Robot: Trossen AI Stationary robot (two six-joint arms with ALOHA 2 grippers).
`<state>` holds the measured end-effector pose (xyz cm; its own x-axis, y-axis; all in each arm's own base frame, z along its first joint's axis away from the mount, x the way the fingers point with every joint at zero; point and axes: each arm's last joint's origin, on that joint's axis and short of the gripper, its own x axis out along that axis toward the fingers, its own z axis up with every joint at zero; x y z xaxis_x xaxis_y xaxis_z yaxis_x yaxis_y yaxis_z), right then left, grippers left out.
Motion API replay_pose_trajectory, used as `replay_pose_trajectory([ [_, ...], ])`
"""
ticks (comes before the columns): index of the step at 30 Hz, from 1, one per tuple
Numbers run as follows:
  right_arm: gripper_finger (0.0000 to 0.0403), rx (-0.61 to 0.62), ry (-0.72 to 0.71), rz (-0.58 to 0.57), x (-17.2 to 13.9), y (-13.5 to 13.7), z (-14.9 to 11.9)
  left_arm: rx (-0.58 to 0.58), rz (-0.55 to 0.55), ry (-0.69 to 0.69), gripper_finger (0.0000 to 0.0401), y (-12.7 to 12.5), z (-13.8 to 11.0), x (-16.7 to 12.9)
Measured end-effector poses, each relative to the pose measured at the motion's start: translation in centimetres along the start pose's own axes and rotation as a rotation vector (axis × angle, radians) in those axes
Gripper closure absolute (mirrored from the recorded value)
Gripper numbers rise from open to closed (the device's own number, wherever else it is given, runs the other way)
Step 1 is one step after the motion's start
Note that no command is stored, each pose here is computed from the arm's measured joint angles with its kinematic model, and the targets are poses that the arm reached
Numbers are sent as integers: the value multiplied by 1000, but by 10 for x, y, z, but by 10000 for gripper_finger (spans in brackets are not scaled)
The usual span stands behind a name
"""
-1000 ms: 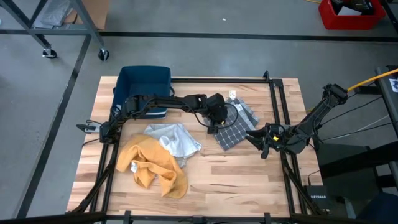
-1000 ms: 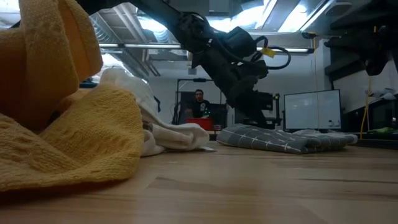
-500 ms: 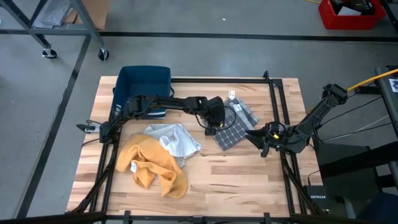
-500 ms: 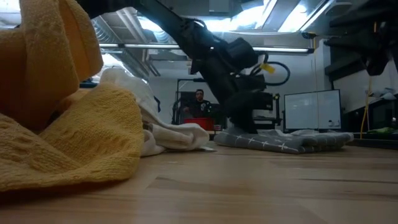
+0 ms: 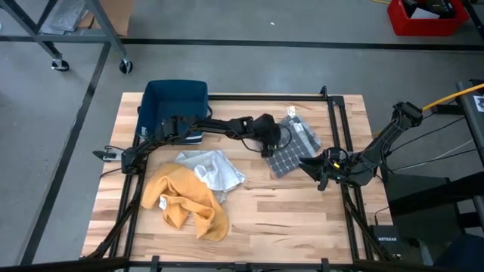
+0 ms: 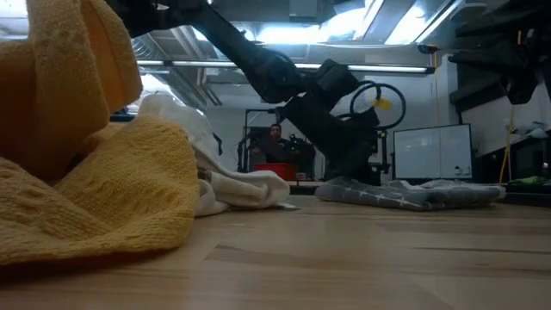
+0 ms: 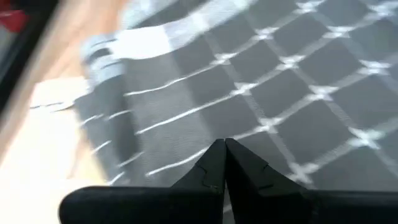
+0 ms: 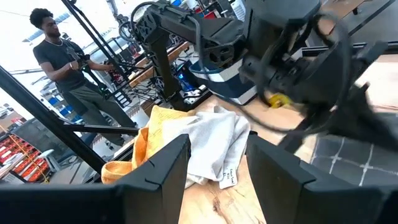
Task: Fold towel
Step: Move the gray towel to the top right of the table, then adjust the yellow and white towels to the bottom right of the table
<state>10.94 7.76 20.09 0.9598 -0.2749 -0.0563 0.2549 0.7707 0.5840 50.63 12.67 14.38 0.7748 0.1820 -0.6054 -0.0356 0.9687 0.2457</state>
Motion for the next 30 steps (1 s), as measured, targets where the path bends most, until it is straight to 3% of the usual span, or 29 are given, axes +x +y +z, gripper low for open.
replay_pose_trajectory([
  [7,237,0,-3,-3,0,0,0,-67,87,-24,398,30,-6,0],
  [12,237,0,-3,-3,0,0,0,-261,103,-28,398,43,-5,-7],
  [15,237,-3,-3,-3,0,0,0,-308,77,-29,400,45,5,-20],
  [24,237,-30,11,-20,3,0,-7,-122,-133,28,400,31,42,-85],
  [30,237,10,28,-58,16,-1,-16,-33,-279,311,400,7,45,-152],
])
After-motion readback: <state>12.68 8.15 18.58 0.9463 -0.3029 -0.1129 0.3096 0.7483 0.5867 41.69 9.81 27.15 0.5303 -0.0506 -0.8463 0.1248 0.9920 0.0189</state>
